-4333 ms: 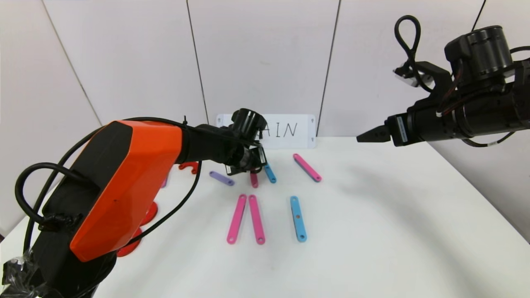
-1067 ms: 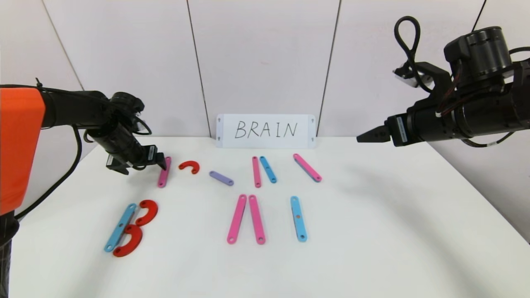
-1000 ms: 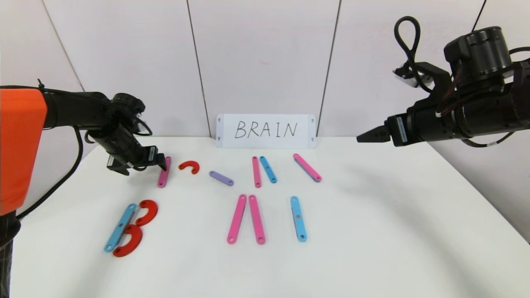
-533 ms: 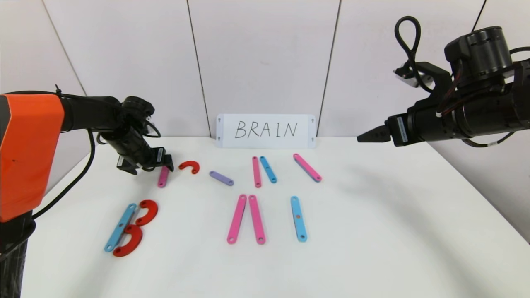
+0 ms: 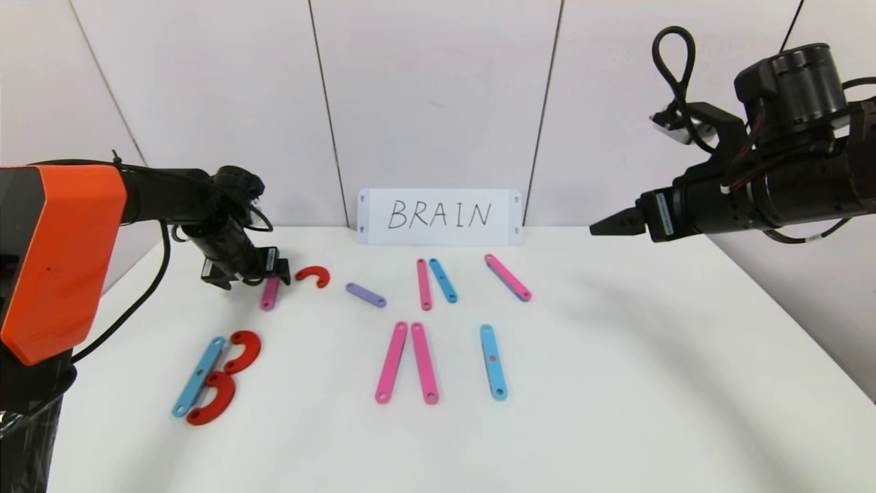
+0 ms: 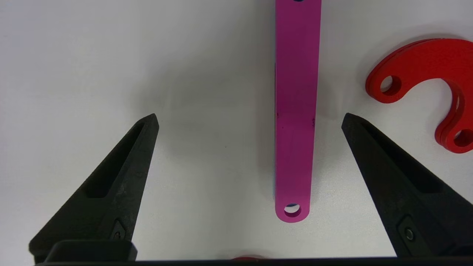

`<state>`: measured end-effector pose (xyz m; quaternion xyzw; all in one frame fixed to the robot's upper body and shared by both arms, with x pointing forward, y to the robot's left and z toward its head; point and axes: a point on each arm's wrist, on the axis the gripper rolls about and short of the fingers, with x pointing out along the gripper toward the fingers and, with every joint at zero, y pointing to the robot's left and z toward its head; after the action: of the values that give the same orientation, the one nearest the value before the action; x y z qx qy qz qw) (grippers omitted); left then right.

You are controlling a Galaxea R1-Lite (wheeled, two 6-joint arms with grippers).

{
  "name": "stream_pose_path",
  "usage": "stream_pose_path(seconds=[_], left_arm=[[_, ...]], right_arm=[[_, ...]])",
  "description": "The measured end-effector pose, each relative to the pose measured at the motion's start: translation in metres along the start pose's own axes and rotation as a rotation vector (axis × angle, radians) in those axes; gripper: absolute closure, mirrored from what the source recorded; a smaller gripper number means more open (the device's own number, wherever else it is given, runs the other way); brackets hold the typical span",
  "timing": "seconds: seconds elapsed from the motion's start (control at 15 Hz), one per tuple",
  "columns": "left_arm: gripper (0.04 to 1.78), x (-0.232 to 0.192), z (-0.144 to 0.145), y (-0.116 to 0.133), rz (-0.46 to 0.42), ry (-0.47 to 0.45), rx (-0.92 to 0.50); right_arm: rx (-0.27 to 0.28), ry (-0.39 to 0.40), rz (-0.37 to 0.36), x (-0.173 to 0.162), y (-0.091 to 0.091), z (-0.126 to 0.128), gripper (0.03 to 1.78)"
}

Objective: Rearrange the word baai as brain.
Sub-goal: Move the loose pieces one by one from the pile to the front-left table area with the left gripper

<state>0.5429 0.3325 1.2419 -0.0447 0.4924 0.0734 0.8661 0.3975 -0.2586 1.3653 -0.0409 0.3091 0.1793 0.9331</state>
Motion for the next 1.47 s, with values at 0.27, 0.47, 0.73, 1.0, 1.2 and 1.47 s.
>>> stream_pose_path(seconds=[0.27, 0.47, 0.73, 1.0, 1.2, 1.47], left_arm=[[0.08, 0.003, -0.0007, -0.0004, -0.009, 0.007, 0.001], [0.09, 0.0052, -0.0016, -0.0033, -0.014, 0.011, 0.001], [0.33, 0.0056, -0.0019, -0.0041, -0.019, 0.013, -0.002], [0.97, 0.0056, -0.002, -0.0039, -0.019, 0.013, -0.013], [1.44, 0.0055, -0.002, -0.0042, -0.025, 0.014, -0.013], [1.51, -0.0014, -0.0016, -0.0062, -0.057, 0.014, -0.012]], right_arm=[[0.0, 0.0, 0.0, -0.0002, -0.0001, 0.0, 0.07], [0.0, 0.0, 0.0, -0.0002, 0.0002, 0.0, 0.07], [-0.001, 0.001, 0.001, -0.0001, 0.0005, 0.0, 0.07], [-0.004, 0.003, 0.003, 0.0003, 0.0012, -0.0004, 0.07], [-0.008, 0.005, 0.006, 0.0005, 0.0027, -0.0007, 0.07], [-0.009, 0.006, 0.007, 0.0008, 0.0032, -0.0009, 0.07]])
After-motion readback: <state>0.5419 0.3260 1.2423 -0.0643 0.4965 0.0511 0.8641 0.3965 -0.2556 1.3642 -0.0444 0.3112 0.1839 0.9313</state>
